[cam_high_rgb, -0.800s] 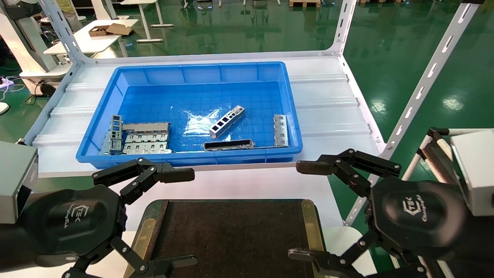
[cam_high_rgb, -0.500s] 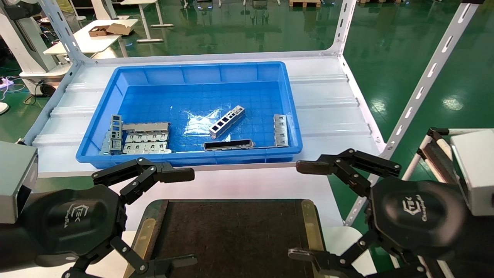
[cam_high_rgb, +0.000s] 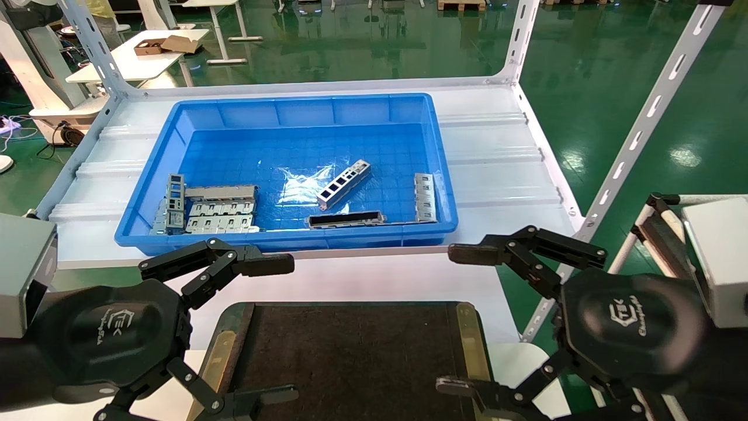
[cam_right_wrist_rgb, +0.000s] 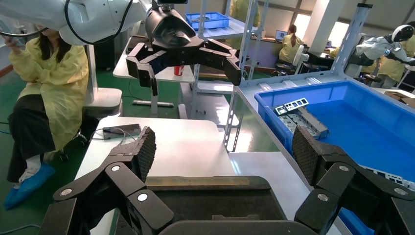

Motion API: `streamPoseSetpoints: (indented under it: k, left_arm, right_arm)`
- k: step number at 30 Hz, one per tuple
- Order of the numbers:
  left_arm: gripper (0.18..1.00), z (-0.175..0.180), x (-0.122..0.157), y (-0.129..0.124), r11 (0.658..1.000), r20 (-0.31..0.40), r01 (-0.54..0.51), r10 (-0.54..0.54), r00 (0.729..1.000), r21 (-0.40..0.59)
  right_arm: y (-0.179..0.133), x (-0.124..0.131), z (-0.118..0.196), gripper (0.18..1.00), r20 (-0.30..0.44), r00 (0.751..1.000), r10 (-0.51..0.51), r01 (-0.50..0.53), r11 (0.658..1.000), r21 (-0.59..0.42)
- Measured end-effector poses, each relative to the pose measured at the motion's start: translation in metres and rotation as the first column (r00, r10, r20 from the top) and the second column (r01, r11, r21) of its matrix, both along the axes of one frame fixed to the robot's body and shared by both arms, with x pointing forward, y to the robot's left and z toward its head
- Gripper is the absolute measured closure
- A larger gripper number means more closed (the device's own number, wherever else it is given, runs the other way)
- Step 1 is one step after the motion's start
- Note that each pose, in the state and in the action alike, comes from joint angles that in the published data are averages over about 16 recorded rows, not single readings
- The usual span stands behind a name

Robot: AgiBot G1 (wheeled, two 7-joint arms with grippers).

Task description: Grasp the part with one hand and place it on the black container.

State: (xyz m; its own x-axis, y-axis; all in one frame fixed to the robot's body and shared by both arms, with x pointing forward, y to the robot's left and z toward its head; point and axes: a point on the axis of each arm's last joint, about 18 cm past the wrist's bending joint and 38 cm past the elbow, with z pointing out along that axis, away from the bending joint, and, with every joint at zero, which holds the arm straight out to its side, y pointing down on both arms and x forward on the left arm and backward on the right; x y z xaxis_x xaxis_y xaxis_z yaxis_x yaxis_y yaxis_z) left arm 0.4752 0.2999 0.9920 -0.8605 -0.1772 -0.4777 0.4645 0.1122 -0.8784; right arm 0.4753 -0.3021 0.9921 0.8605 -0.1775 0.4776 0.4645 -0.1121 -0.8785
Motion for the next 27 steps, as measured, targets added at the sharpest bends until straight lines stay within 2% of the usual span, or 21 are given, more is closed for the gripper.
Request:
streamPoseSetpoints:
  k: [17, 27]
  left_arm:
    - [0.184, -0.001, 0.003, -0.001, 1.000, 0.000, -0.008, 0.008, 1.000, 0.002]
    - [0.184, -0.002, 0.024, -0.006, 0.998, 0.004, -0.059, 0.059, 0.998, 0.010]
  right_arm:
    - [0.000, 0.000, 0.000, 0.178, 0.001, 1.000, -0.001, 0.001, 1.000, 0.001]
    - [0.000, 0.000, 0.000, 0.178, 0.001, 1.000, 0.000, 0.000, 1.000, 0.001]
